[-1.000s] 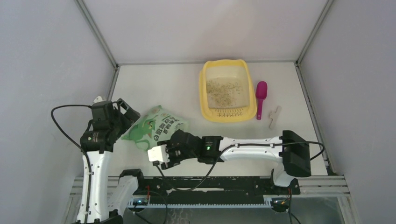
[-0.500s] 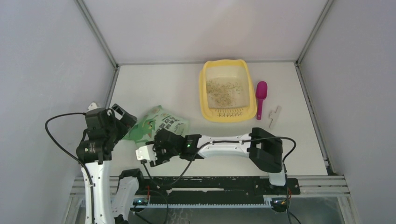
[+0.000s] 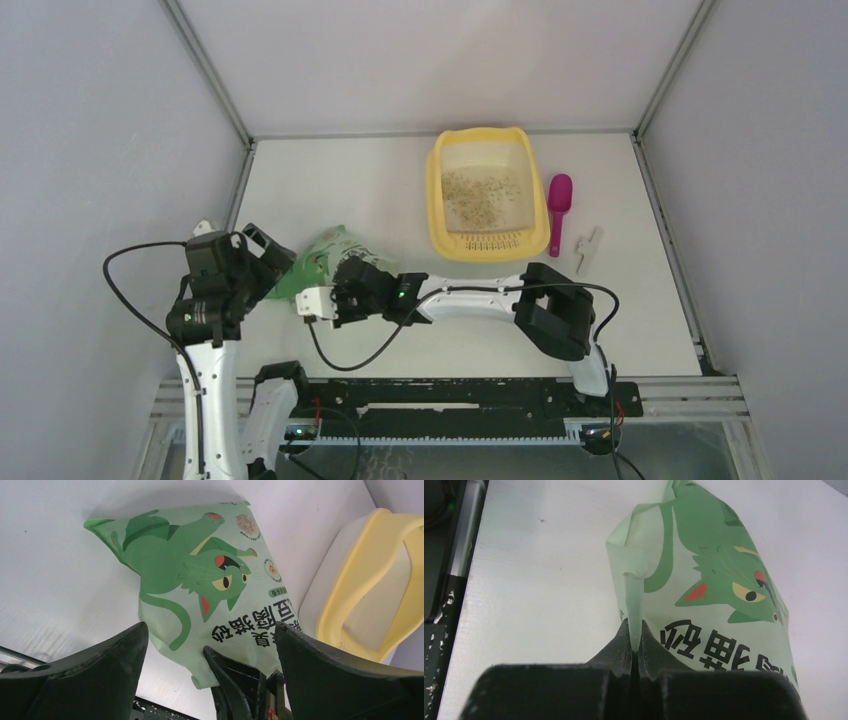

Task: Fill the litter box with clean litter
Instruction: Adjust the cat litter bag at the center of the board.

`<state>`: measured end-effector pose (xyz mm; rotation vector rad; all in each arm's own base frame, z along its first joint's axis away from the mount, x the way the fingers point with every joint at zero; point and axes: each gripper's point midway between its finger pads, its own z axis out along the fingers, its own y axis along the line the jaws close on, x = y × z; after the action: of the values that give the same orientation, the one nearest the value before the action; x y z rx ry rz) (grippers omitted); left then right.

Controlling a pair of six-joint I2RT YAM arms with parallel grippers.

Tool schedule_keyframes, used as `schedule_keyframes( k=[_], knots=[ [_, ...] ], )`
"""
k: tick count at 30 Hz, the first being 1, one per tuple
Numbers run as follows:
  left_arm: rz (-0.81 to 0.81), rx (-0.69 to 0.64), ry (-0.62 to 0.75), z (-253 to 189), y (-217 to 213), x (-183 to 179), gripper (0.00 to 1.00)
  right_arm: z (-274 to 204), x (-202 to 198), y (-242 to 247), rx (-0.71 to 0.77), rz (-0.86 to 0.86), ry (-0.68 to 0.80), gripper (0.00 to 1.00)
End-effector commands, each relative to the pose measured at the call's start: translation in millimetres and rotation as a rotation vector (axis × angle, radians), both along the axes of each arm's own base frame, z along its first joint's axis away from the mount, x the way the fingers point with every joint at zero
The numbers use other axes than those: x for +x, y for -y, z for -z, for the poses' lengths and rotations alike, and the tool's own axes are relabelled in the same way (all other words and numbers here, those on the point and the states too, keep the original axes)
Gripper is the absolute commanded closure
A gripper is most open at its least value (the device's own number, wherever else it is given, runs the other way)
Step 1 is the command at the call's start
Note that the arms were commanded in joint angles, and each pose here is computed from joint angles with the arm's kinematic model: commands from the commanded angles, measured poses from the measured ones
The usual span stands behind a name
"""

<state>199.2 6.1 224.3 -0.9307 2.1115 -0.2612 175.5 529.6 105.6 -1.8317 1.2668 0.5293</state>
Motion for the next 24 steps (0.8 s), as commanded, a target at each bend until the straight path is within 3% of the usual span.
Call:
schedule_keyframes(
  k=[1,11,18,24],
  knots=[
    [0.030,-0.002,0.020,1.3,2.1,6.3,0.00,-91.4,9.4,-13.6,0.235,0.039,0.067,1.00],
    [0.055,-0.011,0.041,-2.3,6.1,10.3,0.00,-224.1,3.5,19.0,0.502,0.101,0.114,1.00],
    [0.176,-0.053,0.078,-8.7,25.4,14.7,0.00,-249.3,11.3,42.0,0.467,0.172,0.132,1.00],
    [0.319,-0.086,0.193,-27.5,49.7,9.3,0.00,-264.3,12.1,59.4,0.425,0.220,0.122,1.00]
  ],
)
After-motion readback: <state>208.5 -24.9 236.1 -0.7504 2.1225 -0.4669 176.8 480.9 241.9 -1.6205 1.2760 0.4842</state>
